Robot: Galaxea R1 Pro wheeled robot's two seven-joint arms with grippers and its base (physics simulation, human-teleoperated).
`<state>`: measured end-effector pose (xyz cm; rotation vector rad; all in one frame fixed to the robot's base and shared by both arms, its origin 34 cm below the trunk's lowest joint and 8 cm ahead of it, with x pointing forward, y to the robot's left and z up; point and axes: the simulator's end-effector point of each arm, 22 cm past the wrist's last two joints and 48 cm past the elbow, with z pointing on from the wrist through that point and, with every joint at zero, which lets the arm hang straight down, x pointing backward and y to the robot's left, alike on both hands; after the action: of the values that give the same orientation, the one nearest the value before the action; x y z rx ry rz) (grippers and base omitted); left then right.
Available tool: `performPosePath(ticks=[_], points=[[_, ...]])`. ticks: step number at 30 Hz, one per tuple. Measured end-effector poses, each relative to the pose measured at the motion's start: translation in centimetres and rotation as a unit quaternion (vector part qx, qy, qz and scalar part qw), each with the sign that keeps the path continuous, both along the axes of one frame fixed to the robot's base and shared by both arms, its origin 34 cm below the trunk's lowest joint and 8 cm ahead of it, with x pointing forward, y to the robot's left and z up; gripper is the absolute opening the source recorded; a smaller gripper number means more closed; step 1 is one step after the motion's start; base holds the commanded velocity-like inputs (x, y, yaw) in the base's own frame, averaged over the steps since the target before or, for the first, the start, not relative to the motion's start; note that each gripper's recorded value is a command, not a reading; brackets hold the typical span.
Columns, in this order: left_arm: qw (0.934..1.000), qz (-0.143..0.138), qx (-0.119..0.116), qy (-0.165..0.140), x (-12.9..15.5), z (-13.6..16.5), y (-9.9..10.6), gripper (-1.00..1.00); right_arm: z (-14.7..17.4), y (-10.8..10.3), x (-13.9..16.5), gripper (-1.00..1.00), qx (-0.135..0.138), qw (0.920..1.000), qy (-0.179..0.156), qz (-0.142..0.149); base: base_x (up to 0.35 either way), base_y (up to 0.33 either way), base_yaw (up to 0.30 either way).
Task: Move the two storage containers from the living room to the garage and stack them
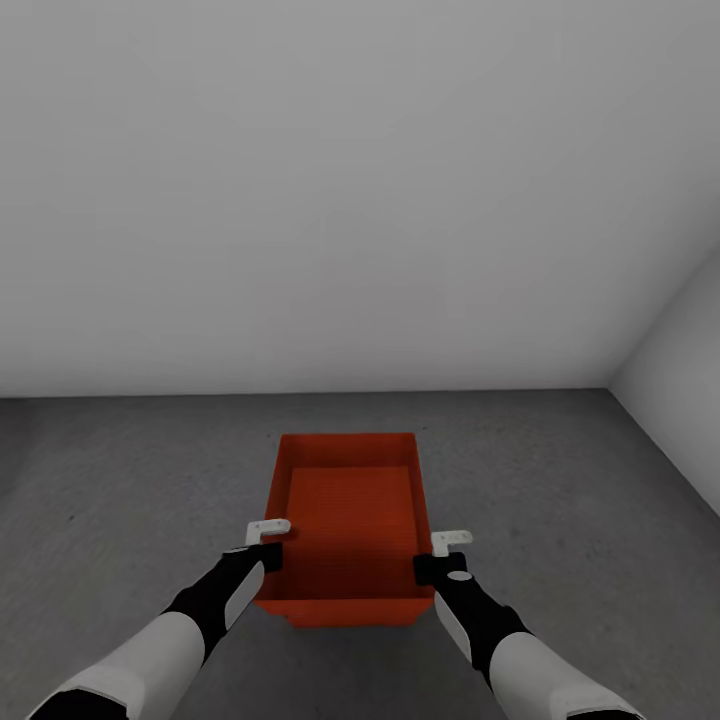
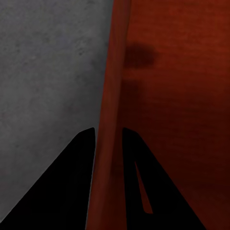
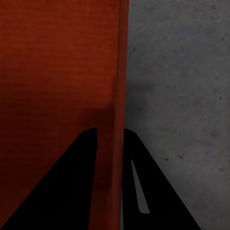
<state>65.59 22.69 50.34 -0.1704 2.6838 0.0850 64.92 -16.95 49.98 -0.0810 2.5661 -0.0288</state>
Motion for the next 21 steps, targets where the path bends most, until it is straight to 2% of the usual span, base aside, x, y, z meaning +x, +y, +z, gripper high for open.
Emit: performPosePath(ticks=[5,21], points=[[1.0,0.0,0.0,0.0,-0.06,-0.88,0.0,-1.0,-0.88,0.0,-0.06,-1.0,0.0,1.0,0.0,0.0,0.0,0.0,0.0],[1.0,0.0,0.0,0.0,-0.04,-0.87,0.01,-1.0,-0.87,0.01,-0.03,-1.0,0.0,1.0,0.0,0.0,0.0,0.0,0.0]])
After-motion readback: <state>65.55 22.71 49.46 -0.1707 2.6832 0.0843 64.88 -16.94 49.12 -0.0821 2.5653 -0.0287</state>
